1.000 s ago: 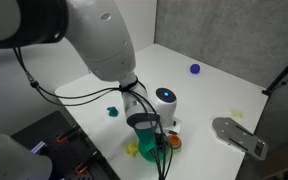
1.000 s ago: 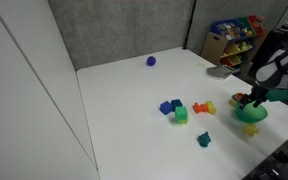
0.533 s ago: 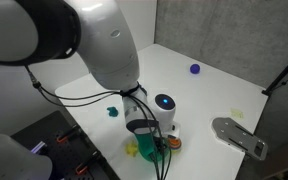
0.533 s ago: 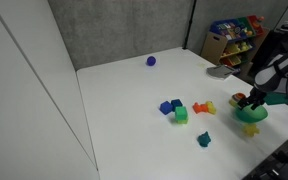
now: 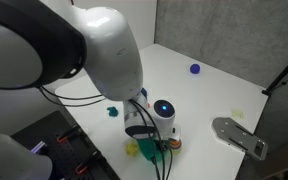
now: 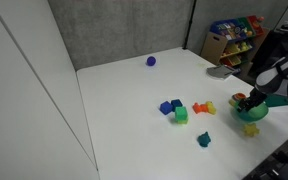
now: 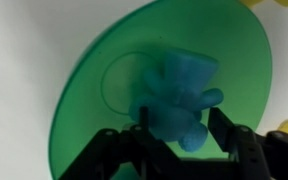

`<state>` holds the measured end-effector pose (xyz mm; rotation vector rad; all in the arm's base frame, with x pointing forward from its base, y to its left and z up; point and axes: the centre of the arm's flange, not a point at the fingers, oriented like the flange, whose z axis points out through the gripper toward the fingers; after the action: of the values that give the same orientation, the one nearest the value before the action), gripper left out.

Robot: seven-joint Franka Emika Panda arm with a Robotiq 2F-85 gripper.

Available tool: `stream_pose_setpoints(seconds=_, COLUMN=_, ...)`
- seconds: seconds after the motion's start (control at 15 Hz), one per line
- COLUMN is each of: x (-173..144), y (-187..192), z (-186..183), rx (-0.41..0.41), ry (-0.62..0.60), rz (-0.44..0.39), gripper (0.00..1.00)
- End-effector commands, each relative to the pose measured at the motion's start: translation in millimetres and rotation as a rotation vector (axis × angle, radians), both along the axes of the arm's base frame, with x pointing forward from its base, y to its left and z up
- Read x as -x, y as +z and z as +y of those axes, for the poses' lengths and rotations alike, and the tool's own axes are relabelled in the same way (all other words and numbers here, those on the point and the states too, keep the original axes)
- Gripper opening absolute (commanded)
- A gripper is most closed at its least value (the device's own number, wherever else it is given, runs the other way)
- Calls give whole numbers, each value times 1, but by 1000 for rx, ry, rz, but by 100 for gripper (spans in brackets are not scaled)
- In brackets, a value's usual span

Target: Remove the yellow and blue toys from the bowl and place them on the table

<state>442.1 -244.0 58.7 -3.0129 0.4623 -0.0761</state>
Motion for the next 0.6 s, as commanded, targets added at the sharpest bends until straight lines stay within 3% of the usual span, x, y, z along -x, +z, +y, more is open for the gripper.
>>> stream_pose_setpoints(seconds=0.0, x=1, y=2, z=-6, rx=-7, ry=21, rz=-26, gripper=32)
stream_pose_setpoints(seconds=0.4, x=-5, y=26, z=12, rx=-52, ry=72, rz=-27, gripper=6)
stream_pose_setpoints(seconds=0.53, x=-9, y=35, z=21, rx=-62, ry=97, rz=-28, gripper=7)
